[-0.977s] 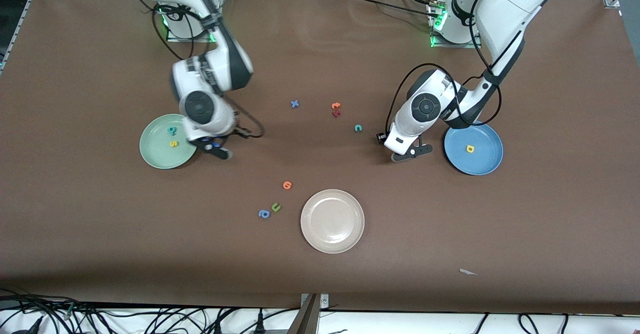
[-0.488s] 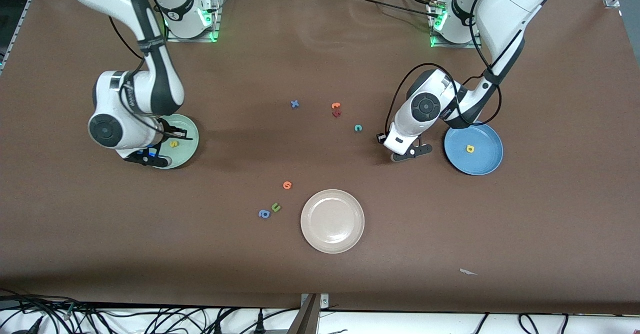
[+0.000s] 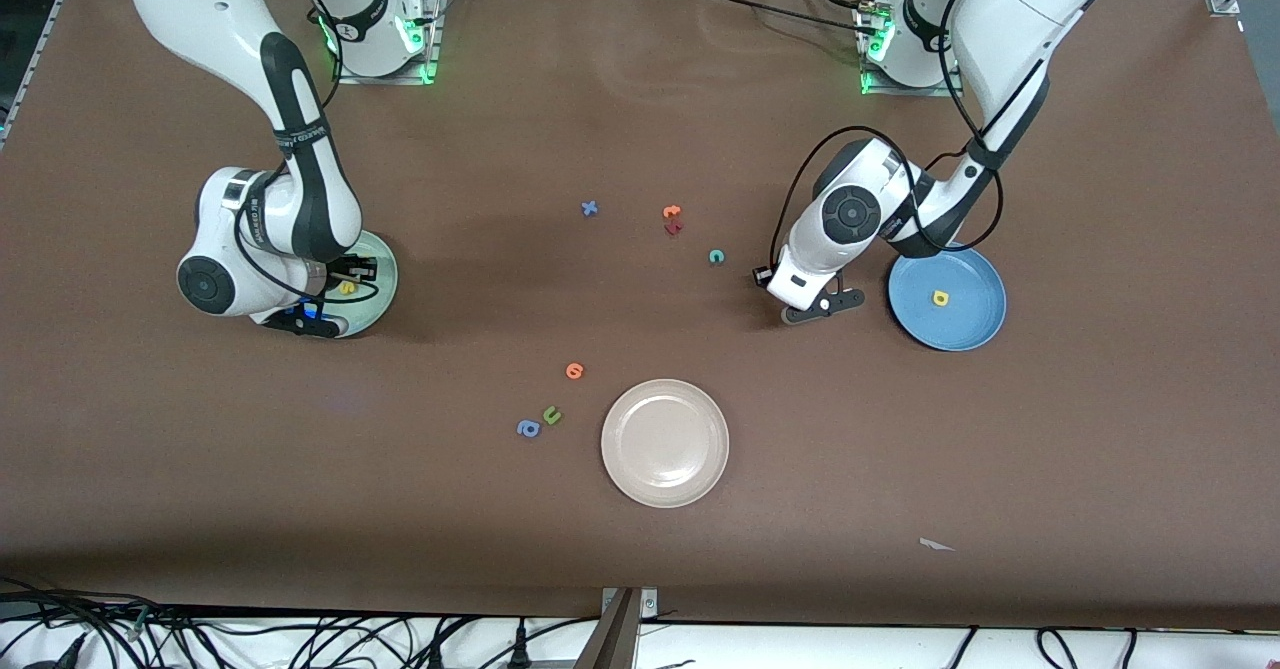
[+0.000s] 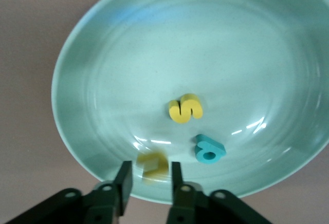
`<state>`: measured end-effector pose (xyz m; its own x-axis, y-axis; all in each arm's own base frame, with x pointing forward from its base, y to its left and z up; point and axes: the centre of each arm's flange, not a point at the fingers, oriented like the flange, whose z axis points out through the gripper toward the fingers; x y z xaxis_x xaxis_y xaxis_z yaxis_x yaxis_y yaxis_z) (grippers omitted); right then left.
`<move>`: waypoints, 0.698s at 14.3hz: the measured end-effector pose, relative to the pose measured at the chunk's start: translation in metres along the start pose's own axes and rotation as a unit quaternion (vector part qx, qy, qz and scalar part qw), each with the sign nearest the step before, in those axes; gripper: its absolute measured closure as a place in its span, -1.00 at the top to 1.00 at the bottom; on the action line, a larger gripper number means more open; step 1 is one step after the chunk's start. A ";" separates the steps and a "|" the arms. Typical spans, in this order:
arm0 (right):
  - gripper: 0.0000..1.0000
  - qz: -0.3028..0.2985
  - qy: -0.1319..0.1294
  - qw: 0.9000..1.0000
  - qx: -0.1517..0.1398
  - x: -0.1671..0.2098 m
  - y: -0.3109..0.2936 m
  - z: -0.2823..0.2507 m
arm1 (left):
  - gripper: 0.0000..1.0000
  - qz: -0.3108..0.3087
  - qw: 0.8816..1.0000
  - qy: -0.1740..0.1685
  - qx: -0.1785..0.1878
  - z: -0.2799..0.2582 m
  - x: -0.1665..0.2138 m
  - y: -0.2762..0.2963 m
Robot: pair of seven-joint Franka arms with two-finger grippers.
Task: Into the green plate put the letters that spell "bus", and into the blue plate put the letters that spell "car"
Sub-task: 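Place the u on the green plate while the left gripper lifts the l, then place the l on the blue plate while the right gripper returns to rest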
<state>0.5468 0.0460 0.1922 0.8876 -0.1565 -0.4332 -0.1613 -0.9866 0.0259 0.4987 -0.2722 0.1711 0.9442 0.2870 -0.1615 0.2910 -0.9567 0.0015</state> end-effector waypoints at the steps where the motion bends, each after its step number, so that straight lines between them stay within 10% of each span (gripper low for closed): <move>1: 0.03 0.000 0.002 1.000 0.000 0.001 -0.001 -0.002 | -0.40 0.000 1.000 0.000 0.000 0.000 0.000 0.000; 6: 0.99 -0.019 0.025 0.999 0.015 0.001 -0.019 -0.049 | -0.40 -0.009 1.000 -0.002 0.008 -0.007 0.012 -0.009; 10: 1.00 -0.053 0.029 0.998 0.015 -0.013 -0.039 -0.154 | -0.40 0.006 0.999 -0.022 0.046 -0.039 0.039 -0.029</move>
<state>0.6077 0.0794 0.3358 0.9240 -0.0549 -0.3785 -0.0773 -0.9960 -0.0443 0.5329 -0.2315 0.2031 0.9394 0.2751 -0.2043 0.2626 -0.9610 -0.0868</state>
